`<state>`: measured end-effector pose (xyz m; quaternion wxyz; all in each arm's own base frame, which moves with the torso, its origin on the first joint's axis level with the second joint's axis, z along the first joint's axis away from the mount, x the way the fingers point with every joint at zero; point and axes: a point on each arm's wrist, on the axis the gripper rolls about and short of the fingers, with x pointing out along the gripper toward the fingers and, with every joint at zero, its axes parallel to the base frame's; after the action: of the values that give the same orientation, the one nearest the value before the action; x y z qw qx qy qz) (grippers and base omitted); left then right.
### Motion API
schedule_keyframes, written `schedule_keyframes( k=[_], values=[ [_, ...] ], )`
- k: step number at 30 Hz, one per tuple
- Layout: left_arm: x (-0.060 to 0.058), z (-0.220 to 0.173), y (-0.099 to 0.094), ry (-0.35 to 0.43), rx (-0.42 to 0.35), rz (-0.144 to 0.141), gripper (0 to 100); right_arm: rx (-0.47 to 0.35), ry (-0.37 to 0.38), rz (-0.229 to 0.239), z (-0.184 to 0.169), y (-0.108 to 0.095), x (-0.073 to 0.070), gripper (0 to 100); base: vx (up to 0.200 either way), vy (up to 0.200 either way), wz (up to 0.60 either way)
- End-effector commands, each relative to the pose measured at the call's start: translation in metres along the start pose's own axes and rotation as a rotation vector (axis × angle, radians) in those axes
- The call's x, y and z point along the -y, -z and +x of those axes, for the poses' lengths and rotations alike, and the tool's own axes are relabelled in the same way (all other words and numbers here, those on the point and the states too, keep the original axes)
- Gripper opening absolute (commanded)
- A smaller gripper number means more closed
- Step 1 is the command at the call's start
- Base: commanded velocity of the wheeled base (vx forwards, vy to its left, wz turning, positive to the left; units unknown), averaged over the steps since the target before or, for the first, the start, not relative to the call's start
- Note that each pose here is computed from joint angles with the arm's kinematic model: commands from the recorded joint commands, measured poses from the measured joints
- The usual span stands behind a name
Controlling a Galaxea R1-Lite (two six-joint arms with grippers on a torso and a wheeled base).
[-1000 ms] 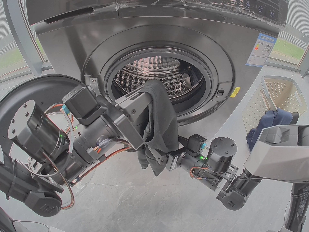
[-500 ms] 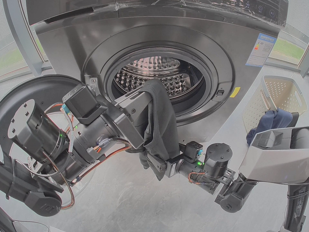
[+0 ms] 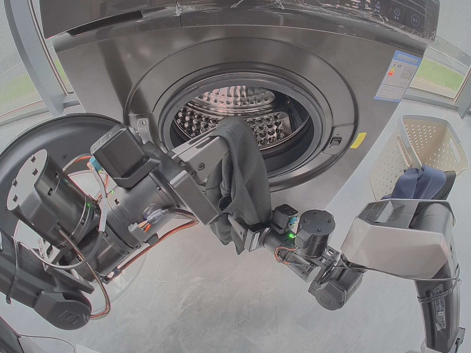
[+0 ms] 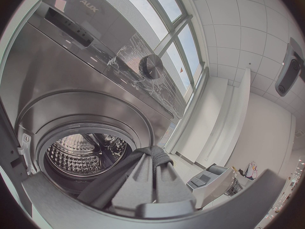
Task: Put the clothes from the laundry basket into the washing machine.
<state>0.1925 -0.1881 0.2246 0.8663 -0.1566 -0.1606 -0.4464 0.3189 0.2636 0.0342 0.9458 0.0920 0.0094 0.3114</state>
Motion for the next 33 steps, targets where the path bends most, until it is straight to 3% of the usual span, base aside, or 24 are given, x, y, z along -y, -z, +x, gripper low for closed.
schedule_keyframes(
  k=[1, 3, 9, 15, 25, 31, 33],
  values=[
    [-0.001, -0.001, -0.002, -0.005, 0.008, 0.001, 0, -0.006, 0.019, 0.0, 0.003, 0.007, 0.005, 0, 0.0, 0.0, 0.0],
    [-0.001, -0.001, -0.002, -0.005, 0.008, 0.003, 0, -0.006, 0.019, 0.0, 0.003, 0.007, 0.005, 0, 0.0, 0.0, 0.0],
    [-0.013, -0.008, -0.004, -0.066, 0.003, 0.02, 0, 0.023, 0.045, 0.0, -0.01, -0.02, 0.013, 0, 0.0, 0.0, 0.0],
    [-0.026, -0.025, 0.003, -0.153, -0.05, 0.033, 0, 0.101, 0.089, 0.009, -0.032, -0.067, 0.027, 0, 0.0, 0.0, 0.0],
    [-0.035, -0.055, 0.044, -0.223, -0.249, 0.003, 0, 0.16, 0.098, 0.01, -0.054, -0.099, 0.028, 0, 0.0, 0.0, 0.0],
    [-0.032, -0.066, 0.066, -0.224, -0.356, -0.019, 0, 0.188, 0.085, 0.01, -0.058, -0.11, 0.022, 0, 0.0, 0.0, 0.0],
    [-0.026, -0.067, 0.079, -0.202, -0.407, -0.034, 0, 0.189, 0.072, 0.01, -0.062, -0.113, 0.017, 0, 0.0, 0.0, 0.0]
  ],
)
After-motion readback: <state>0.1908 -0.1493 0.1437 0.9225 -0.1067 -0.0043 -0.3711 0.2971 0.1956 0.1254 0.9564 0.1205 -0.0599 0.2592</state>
